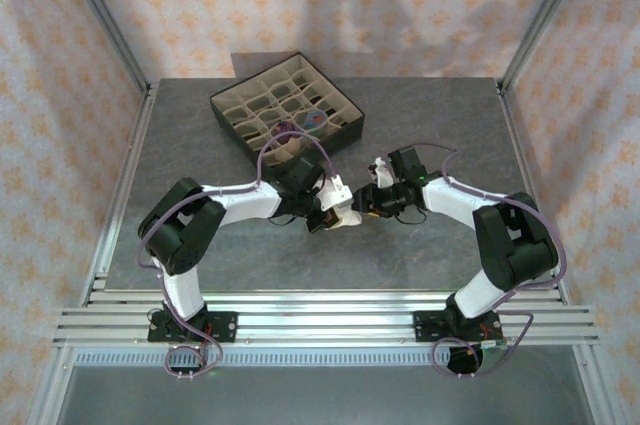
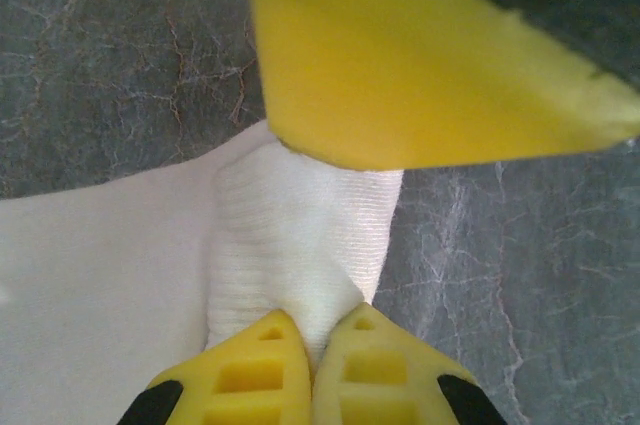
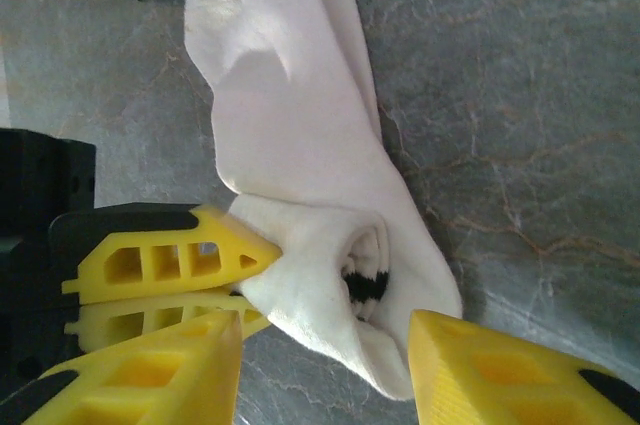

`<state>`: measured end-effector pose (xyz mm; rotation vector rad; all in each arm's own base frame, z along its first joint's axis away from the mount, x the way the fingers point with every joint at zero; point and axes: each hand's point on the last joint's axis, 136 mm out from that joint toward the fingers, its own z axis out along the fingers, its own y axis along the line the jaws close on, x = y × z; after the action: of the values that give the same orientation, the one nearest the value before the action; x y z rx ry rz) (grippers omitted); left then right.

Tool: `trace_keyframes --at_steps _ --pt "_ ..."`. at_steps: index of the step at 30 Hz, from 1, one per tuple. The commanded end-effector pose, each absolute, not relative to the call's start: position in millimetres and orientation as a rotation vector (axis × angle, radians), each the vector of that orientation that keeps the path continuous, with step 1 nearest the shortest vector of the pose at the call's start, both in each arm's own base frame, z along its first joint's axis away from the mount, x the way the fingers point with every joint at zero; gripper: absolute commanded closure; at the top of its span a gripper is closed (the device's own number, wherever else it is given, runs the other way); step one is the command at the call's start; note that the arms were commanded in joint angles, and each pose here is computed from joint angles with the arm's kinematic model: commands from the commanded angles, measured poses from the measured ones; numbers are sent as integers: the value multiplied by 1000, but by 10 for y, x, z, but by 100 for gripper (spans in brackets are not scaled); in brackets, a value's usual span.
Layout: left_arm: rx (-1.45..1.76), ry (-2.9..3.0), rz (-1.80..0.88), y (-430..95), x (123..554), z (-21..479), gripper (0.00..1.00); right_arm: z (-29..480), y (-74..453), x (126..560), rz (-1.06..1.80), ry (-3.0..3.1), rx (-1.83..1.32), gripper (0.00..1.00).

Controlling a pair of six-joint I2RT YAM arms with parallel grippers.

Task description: Roll the socks

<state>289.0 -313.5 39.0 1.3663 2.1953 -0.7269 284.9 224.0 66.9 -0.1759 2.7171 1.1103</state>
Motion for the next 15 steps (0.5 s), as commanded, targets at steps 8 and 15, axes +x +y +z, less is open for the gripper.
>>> trace_keyframes --at_steps 8,15 --pt "1288 2431 -1013 -2976 2669 141 100 465 2430 2855 1198 2703 -338 56" --pt "1265 2418 -926 -2946 2832 196 93 463 2587 2668 1267 2727 -434 77"
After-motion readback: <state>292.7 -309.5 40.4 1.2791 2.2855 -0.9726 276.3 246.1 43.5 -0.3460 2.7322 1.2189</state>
